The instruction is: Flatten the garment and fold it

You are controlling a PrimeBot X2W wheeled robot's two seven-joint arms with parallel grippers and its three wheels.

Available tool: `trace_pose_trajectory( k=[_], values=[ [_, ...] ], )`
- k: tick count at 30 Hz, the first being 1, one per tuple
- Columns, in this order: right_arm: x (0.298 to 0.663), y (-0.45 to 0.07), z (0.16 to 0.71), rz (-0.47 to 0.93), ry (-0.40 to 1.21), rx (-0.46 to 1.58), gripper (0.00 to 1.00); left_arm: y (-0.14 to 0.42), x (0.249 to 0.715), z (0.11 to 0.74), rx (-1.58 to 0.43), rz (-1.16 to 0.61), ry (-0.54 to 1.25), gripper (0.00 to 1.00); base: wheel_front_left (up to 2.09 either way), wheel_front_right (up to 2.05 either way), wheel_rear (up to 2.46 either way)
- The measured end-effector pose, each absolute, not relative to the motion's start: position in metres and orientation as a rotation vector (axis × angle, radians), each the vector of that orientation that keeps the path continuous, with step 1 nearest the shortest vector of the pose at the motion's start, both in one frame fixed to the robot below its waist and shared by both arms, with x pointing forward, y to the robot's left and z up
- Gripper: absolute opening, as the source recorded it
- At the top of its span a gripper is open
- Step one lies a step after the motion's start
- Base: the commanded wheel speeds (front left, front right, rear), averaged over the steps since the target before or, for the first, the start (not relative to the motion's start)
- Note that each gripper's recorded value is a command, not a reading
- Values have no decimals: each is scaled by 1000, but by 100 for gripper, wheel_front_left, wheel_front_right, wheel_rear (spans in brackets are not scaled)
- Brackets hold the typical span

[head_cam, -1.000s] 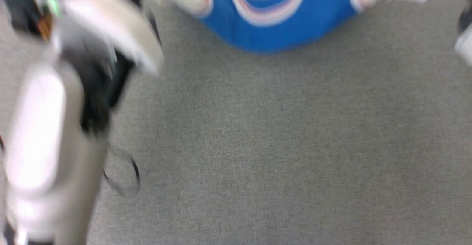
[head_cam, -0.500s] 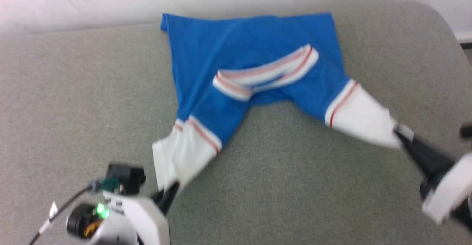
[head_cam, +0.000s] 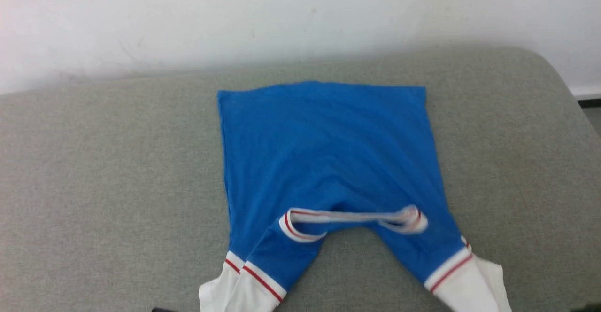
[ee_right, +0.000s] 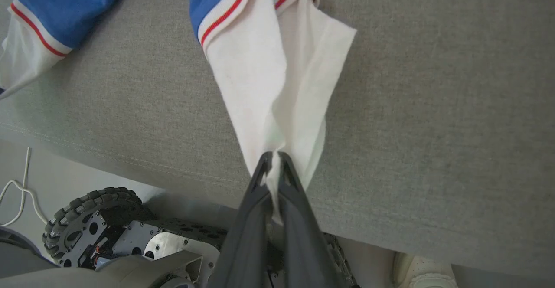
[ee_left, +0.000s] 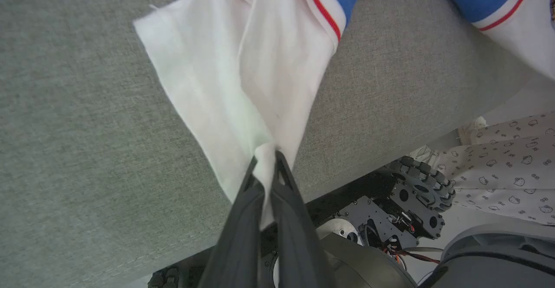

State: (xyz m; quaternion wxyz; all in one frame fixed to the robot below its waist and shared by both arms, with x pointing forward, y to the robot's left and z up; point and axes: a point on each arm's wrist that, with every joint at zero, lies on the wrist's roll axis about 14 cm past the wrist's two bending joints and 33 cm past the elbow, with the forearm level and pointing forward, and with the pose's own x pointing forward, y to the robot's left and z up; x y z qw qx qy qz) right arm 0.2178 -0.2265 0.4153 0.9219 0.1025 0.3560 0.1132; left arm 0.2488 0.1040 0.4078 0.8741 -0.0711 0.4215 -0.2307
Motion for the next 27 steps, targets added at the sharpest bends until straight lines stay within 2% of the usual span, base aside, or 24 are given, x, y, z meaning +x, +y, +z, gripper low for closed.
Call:
trace_pose_trajectory(
  k=[4,8,13,18,19,20,21,27],
  values=[
    [190,-230,401,214,811,201,0,115,239,404,-151,-430,864,0,0,0,0],
    [170,-235,393,184,860,210,0,128,214,389,-153,-382,923,0,0,0,0],
    [164,-242,392,152,859,211,0,144,206,386,-147,-313,923,0,0,0,0],
    [173,-244,396,133,817,191,0,155,228,403,-168,-233,766,0,0,0,0],
    [176,-245,397,127,797,187,22,155,232,407,-175,-221,735,0,0,0,0],
    [179,-245,398,121,781,181,50,154,235,410,-180,-214,707,0,0,0,0],
    [183,-247,399,109,765,181,100,154,240,413,-185,-204,676,0,0,0,0],
    [214,-245,419,95,661,218,100,148,249,420,-222,-190,627,0,0,0,0]
  ],
)
